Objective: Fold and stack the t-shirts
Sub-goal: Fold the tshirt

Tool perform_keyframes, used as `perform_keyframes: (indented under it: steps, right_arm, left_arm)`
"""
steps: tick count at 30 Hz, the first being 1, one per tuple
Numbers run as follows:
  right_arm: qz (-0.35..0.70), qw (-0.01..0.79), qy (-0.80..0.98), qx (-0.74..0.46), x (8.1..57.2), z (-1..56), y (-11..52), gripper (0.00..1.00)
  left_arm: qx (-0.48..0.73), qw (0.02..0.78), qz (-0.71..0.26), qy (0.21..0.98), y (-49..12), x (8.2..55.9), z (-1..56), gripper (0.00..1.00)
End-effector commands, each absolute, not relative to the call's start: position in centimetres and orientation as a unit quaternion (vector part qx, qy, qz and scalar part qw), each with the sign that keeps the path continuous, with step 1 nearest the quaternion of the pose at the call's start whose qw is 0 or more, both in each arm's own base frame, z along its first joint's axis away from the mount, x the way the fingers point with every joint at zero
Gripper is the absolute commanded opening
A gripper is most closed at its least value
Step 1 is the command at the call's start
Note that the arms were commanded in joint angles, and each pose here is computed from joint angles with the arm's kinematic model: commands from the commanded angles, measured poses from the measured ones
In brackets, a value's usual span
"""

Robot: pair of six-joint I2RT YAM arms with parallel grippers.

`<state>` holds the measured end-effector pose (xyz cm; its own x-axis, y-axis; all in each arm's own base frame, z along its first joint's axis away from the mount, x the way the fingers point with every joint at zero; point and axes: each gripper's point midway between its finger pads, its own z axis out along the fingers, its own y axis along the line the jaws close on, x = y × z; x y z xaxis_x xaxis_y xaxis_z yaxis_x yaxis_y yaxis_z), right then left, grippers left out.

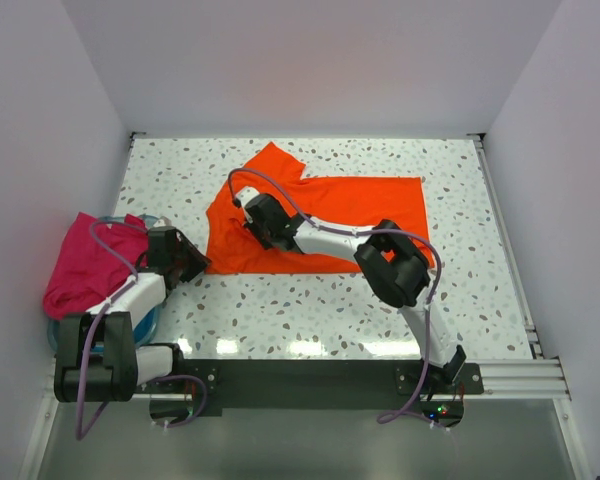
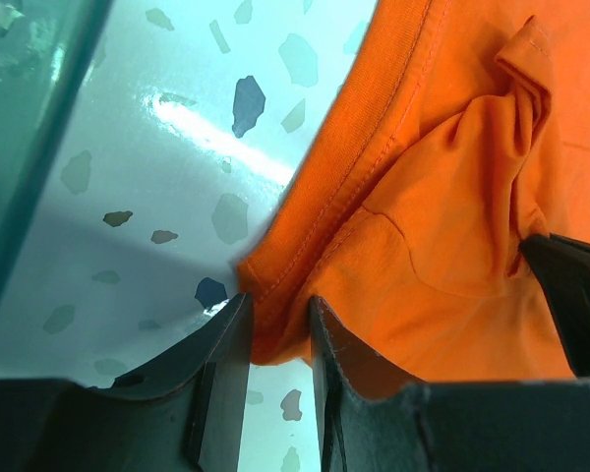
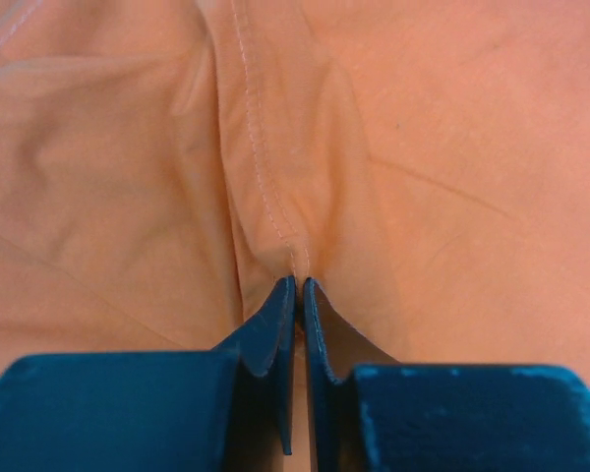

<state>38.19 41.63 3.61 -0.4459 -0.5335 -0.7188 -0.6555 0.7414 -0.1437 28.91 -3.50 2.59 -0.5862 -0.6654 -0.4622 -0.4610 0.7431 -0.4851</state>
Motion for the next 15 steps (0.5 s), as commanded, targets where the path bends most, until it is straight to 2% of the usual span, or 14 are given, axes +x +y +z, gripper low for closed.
perform_keyframes:
  steps: [1,4,15]
  right_arm:
    - [0.066,0.424,0.838,-0.336,39.9,5.5,42.3,0.04]
    - [0.062,0.434,0.837,-0.327,40.9,6.3,42.1,0.01]
    - [0.055,0.435,0.852,-0.286,45.2,6.9,39.9,0.00]
  left_arm:
    - [-0.327,0.331,-0.146,0.873,-2.7,29.0,2.9,0.34]
    - [-0.327,0.330,-0.145,0.873,-2.7,29.0,2.8,0.31]
    - [-0.328,0.327,-0.141,0.875,-2.6,28.8,2.6,0.13]
